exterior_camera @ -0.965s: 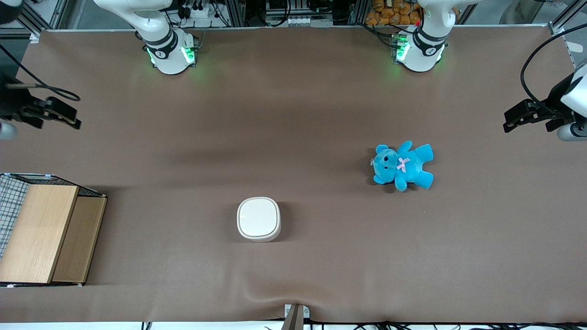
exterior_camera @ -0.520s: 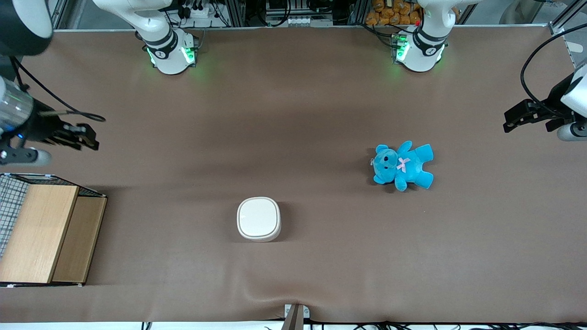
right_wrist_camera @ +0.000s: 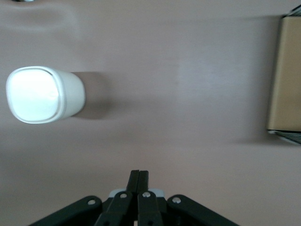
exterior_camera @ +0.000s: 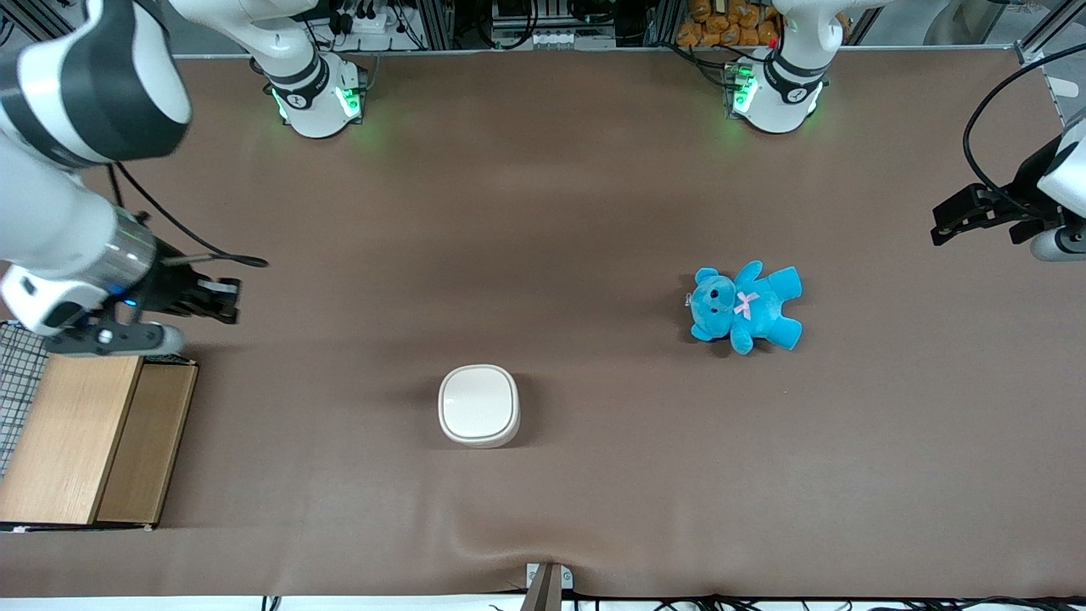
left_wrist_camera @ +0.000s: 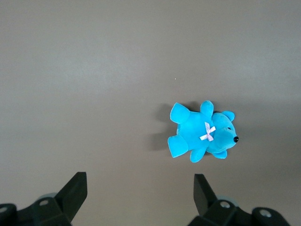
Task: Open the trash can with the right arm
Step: 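Move the right gripper down onto the white trash can lid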
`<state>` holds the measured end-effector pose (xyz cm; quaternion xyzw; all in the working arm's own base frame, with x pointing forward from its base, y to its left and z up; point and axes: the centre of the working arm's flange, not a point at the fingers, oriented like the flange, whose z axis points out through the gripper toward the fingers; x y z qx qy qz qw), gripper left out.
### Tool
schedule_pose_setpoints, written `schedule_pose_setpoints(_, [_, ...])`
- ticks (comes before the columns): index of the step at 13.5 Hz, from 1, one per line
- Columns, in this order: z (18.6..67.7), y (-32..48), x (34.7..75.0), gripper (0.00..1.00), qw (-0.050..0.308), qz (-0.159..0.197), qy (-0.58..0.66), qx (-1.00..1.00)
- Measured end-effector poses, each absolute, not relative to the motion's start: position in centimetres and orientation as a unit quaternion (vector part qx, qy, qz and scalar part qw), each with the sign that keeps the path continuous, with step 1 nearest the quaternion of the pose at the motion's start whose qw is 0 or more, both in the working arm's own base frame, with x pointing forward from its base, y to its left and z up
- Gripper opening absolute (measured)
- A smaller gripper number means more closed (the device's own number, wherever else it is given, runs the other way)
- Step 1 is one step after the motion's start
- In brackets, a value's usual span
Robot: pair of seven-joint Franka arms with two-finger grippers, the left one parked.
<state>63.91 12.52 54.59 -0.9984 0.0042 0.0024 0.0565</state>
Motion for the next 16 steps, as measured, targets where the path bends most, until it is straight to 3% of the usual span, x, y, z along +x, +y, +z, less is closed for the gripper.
schedule_pose_setpoints(3, [51.5,15.9,65.7,0.01,0.093,-0.013,0.030,-0.995])
schedule_pose_setpoints(11, [40.7,28.0,68.1,0.01,0.115,-0.061,0.046,-0.990])
schedule_pose_setpoints(16, [38.1,31.4,68.7,0.01,0.125,-0.078,0.048,-0.988])
